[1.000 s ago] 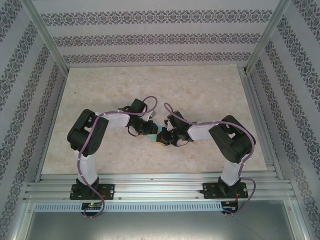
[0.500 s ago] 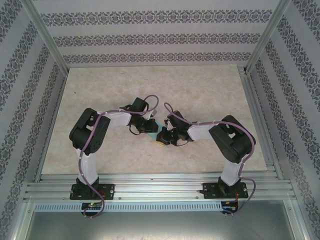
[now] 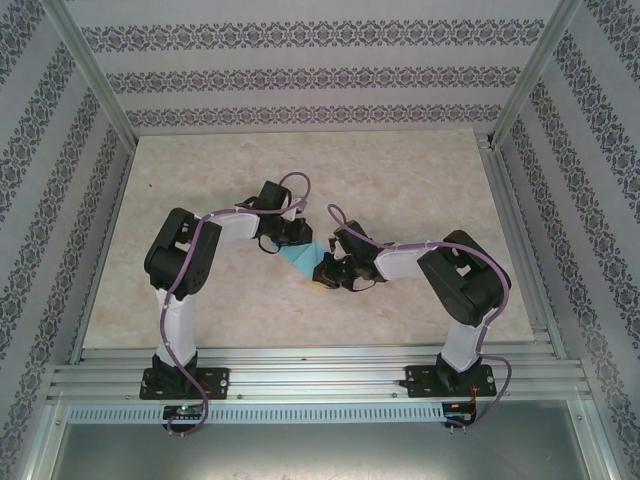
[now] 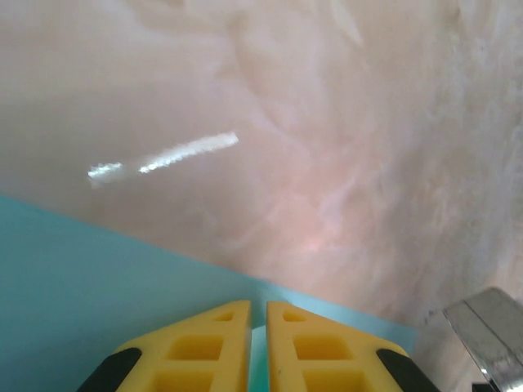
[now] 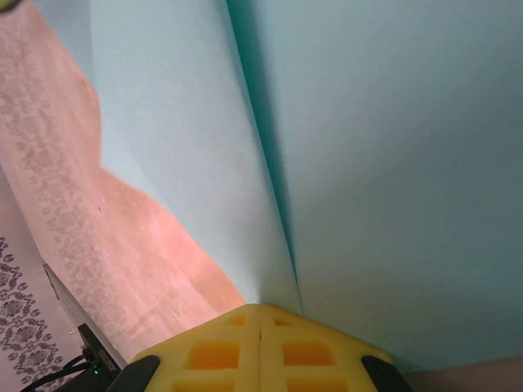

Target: Fold a paper plane with a square sheet of paper (fold left side to right side)

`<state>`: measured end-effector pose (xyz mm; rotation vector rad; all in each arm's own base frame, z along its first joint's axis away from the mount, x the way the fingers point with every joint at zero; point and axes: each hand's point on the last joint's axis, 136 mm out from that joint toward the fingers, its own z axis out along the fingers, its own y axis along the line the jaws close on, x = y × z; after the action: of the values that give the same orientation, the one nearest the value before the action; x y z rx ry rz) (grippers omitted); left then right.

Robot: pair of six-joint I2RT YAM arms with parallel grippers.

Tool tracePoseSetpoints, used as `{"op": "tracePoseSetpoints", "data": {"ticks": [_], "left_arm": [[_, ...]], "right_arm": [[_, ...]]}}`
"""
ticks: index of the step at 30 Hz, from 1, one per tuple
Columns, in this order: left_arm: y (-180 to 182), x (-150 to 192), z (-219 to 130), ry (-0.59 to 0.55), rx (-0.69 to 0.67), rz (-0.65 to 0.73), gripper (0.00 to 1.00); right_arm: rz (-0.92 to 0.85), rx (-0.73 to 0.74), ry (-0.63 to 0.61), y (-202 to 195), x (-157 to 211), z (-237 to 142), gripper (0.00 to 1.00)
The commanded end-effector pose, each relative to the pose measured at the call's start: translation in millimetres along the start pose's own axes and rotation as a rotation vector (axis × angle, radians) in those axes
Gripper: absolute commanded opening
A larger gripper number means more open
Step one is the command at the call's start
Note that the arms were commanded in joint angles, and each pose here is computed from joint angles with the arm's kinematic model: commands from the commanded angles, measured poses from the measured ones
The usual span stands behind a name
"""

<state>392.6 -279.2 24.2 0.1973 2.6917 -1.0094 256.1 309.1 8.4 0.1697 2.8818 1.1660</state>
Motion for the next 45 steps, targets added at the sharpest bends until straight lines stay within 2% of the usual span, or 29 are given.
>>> {"op": "tracePoseSetpoints", "data": {"ticks": [1, 7, 13, 16, 20, 24, 28, 37, 41, 45], "left_arm": [[9, -25, 0, -0.070, -0.032, 0.040, 0.15], [10, -45, -14, -0.109, 0.002, 0.028, 0.15], [-12, -60, -64, -0.184, 0.040, 0.065, 0.16], [-28, -47, -83, -0.187, 0.084, 0.080, 0.17], [-50, -12, -90, -0.145, 0.202, 0.045, 0.17], [-65, 29, -78, -0.076, 0.270, 0.009, 0.16], [-67, 57, -53, -0.013, 0.257, 0.001, 0.16], [-29, 75, -18, 0.028, 0.113, -0.049, 0.14], [-16, 85, -7, 0.058, 0.091, -0.063, 0.13], [-7, 91, 1, 0.071, 0.057, -0.065, 0.13]], "right_arm": [[0.156, 0.341, 0.119, -98, 50, 6, 0.00], [0.140, 0.322, 0.114, -93, 48, 7, 0.00], [0.134, 0.313, 0.110, -89, 44, 8, 0.00], [0.133, 0.313, 0.109, -89, 44, 7, 0.00], [0.132, 0.311, 0.107, -89, 44, 7, 0.00], [0.133, 0.310, 0.109, -89, 44, 8, 0.00], [0.131, 0.312, 0.111, -89, 44, 8, 0.00], [0.127, 0.310, 0.108, -88, 43, 7, 0.00], [0.114, 0.295, 0.098, -83, 40, 7, 0.00], [0.071, 0.232, 0.067, -64, 32, 5, 0.00]]}}
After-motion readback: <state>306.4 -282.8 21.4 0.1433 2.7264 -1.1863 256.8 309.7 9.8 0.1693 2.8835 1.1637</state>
